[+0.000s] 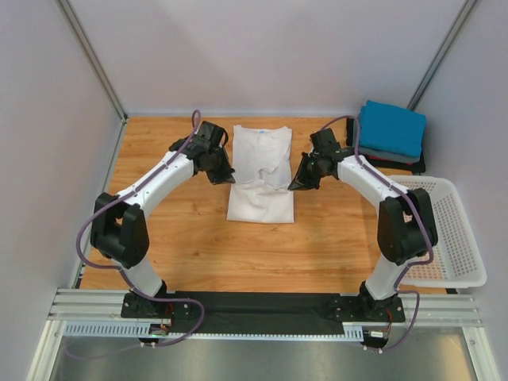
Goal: Fold and stack the t-shirts
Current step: Fold the tshirt
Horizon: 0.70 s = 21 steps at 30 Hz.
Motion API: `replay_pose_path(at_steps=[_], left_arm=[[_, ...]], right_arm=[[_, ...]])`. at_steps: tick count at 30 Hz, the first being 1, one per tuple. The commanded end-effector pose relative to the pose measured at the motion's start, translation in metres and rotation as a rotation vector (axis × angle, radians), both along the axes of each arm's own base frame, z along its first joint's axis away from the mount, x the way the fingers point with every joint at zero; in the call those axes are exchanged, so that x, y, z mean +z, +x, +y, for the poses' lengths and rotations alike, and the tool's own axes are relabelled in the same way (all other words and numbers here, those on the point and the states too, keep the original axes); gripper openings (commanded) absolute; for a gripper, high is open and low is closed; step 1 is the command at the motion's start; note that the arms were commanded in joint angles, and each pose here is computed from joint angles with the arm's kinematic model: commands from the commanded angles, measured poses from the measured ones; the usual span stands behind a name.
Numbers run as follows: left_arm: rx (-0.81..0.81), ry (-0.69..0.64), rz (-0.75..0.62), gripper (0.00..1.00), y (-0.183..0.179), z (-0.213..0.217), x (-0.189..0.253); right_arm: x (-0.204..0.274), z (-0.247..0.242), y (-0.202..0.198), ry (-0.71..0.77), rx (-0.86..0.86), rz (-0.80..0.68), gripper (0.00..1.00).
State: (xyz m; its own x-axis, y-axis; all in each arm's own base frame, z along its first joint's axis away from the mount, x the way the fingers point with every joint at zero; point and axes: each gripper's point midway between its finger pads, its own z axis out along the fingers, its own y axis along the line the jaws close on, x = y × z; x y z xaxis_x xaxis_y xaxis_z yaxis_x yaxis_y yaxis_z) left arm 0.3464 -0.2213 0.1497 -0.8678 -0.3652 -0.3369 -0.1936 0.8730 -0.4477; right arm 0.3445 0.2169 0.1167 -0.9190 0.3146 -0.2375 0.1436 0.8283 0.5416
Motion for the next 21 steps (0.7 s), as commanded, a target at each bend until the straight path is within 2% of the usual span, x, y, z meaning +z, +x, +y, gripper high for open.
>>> replay_pose_path(at_steps=[1, 12, 21], left_arm=[[0.002, 0.019, -0.001, 0.0, 0.017, 0.004, 0.0], [0.057, 0.035, 0.08, 0.0, 0.055, 0.009, -0.036], [0.08, 0.016, 0.102, 0.0, 0.078, 0.012, -0.048]], right_arm=[[-0.003, 0.002, 0.017, -0.004, 0.069, 0.001, 0.0], [-0.02, -0.002, 0.069, -0.024, 0.066, 0.031, 0.0], [-0.044, -0.005, 0.081, -0.017, 0.06, 0.097, 0.0]])
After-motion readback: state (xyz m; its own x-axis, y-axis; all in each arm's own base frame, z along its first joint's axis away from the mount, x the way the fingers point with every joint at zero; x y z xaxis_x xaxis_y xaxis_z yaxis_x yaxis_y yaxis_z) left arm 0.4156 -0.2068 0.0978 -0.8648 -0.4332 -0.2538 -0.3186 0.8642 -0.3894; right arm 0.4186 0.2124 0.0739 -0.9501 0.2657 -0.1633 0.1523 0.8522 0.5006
